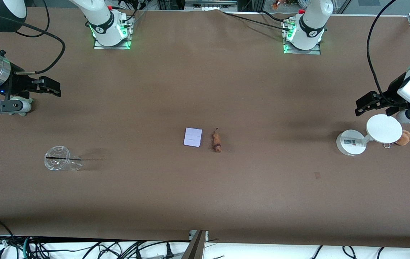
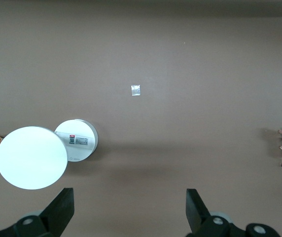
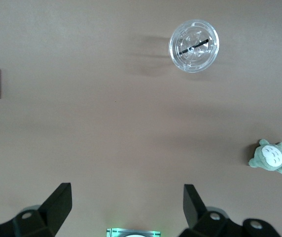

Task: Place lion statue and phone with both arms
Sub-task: 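Move the left gripper from rest toward the brown lion statue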

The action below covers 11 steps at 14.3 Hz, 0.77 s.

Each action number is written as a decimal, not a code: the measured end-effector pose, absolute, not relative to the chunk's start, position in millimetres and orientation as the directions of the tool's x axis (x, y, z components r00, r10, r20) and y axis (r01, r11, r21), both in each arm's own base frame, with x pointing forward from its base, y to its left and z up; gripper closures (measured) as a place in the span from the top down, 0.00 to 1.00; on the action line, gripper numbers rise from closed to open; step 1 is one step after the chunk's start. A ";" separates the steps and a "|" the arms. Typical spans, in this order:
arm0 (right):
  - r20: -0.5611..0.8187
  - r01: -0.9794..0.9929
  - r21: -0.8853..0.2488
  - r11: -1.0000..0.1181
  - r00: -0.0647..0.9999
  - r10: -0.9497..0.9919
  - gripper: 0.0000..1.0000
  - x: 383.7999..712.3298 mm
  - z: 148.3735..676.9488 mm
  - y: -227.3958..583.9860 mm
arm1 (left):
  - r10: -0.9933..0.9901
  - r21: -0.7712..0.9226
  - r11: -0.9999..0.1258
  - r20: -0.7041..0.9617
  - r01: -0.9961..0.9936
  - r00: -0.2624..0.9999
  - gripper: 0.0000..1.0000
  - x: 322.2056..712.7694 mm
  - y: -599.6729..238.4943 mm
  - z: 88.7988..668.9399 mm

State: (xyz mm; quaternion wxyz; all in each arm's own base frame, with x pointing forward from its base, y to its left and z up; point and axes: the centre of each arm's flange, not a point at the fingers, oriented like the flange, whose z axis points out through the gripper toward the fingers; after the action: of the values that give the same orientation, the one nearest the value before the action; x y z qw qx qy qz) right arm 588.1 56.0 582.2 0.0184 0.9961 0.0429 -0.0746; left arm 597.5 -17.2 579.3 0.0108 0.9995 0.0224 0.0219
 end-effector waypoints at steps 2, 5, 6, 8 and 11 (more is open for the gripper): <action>-0.150 0.088 0.030 -0.996 0.985 0.083 1.00 588.1 582.2 55.9 | 0.045 0.023 -0.999 0.043 0.044 0.998 1.00 597.5 -16.4 579.8; -0.150 0.088 0.030 -0.996 0.985 0.083 1.00 588.1 582.2 56.0 | 0.053 0.063 -0.997 0.050 0.050 0.997 1.00 597.8 -18.4 584.5; -0.150 0.088 0.030 -0.996 0.985 0.083 1.00 588.1 582.2 55.9 | 0.057 0.067 -0.996 0.047 0.053 0.997 1.00 598.2 -16.7 583.4; -0.150 0.088 0.030 -0.996 0.985 0.082 1.00 588.1 582.2 55.8 | 0.053 0.069 -0.996 0.034 0.051 0.998 1.00 600.6 -17.6 576.8; -0.150 0.088 0.030 -0.996 0.985 0.082 1.00 588.1 582.3 55.7 | 0.040 0.071 -0.997 0.015 0.039 0.999 1.00 606.6 -26.3 564.3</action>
State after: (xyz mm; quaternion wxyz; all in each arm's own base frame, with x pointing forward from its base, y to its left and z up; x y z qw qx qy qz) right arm 588.1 55.7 582.3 0.0184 0.9961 0.0426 -0.0746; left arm 606.6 -26.3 564.3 0.0356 0.9991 0.0197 0.0082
